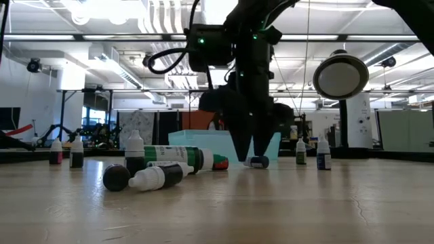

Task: Pick & Place food coloring
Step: Adjust the yellow small food coloring bottle

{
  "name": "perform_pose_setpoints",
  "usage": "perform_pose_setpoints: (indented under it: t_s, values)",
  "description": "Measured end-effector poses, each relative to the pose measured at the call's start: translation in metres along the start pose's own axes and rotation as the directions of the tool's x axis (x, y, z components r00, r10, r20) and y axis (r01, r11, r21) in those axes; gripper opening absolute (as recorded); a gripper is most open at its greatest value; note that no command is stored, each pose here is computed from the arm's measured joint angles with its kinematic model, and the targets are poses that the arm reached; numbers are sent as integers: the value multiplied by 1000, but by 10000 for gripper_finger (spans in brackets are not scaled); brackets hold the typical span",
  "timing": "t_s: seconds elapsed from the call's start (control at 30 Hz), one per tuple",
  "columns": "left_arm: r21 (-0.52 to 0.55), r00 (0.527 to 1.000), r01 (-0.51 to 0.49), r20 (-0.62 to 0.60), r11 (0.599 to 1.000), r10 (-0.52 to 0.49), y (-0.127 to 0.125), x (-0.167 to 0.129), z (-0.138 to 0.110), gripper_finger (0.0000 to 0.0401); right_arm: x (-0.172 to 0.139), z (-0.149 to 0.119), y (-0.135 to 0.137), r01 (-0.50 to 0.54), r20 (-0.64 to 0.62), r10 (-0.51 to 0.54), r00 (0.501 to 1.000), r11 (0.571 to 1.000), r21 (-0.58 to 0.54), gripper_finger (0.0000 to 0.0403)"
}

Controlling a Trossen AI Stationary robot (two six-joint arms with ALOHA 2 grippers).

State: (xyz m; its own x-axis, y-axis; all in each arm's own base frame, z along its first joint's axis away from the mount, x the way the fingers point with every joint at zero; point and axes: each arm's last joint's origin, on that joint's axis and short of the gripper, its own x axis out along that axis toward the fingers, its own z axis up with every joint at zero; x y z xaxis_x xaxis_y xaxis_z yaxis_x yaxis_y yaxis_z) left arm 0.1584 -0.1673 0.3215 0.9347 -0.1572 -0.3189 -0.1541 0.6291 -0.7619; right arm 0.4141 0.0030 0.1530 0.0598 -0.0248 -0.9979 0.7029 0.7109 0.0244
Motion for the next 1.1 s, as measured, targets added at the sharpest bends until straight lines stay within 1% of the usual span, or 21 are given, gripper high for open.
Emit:
perform_pose_setpoints:
  t_s: [0.07,0.17,0.5,0.6,0.8,1.1]
  values:
    - [2,1000,-3,9,1000,3,0,0,0,225,4,-2,-1,-2,-9,2,1000,1000,-20,205]
    - [3,1000,-7,17,1000,7,0,0,0,225,7,-1,-2,-33,-23,33,999,999,-33,205]
    - [4,1000,-11,27,1000,11,0,0,1,225,7,6,-7,-57,-24,57,998,998,-3,204]
    - [4,1000,-11,27,1000,11,0,0,1,225,7,8,-9,-59,-24,59,998,998,4,198]
    - [3,1000,-11,28,1000,11,0,0,1,225,8,10,-10,-74,-34,75,997,997,15,159]
    - [4,1000,-11,28,1000,11,0,0,1,225,7,9,-9,-108,-57,109,992,994,16,80]
